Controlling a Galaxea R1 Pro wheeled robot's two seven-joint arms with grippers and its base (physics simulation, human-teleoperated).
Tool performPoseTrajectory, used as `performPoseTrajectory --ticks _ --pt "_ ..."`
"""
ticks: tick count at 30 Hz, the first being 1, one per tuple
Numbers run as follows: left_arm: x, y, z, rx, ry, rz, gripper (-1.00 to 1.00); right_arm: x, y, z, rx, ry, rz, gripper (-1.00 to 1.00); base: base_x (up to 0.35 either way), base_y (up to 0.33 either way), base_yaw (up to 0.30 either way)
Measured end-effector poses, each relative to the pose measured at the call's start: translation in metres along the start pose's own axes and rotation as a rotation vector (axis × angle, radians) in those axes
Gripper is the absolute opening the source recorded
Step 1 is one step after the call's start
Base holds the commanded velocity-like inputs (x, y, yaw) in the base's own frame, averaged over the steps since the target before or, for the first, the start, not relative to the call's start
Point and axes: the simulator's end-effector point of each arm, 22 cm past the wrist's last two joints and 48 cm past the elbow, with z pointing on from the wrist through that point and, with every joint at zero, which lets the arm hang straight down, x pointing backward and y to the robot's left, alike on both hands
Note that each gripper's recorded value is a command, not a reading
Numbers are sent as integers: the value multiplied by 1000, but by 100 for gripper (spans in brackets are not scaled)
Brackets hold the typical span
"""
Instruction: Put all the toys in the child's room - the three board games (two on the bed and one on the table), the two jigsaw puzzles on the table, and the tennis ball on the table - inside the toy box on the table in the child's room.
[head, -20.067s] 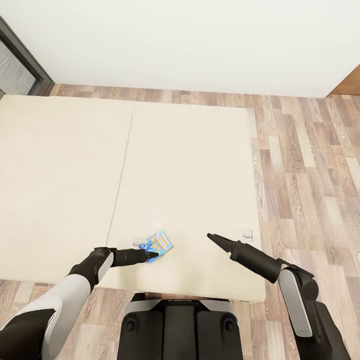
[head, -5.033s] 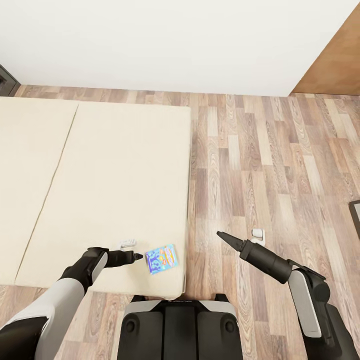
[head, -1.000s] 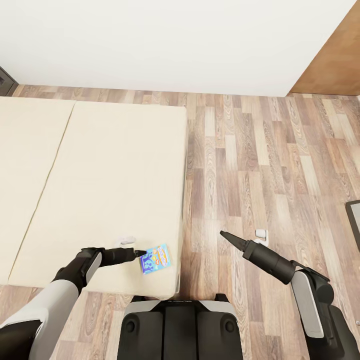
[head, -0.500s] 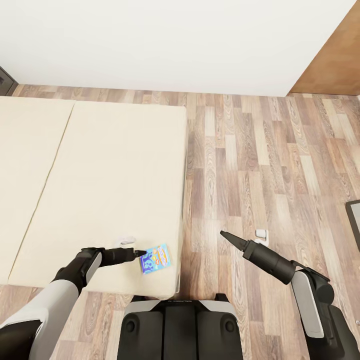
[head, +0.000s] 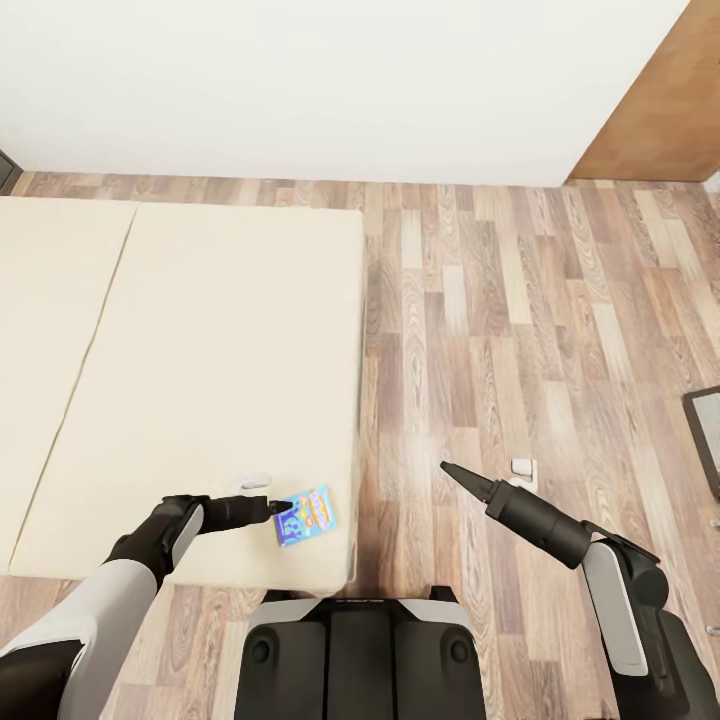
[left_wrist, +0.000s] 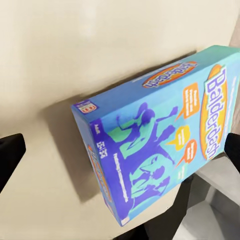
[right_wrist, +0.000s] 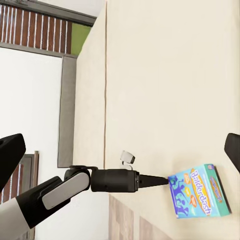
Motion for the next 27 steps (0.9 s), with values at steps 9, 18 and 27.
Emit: performPoseTrajectory --ticks 9,18,27 --pt "0 0 0 1 1 0 100 0 0 0 1 0 0 100 -10 -1 -8" --pt "0 0 0 1 1 -1 100 0 0 0 0 0 0 100 -19 -59 -1" --pt "0 0 0 1 1 -1 100 0 0 0 0 0 0 100 -2 -7 -34"
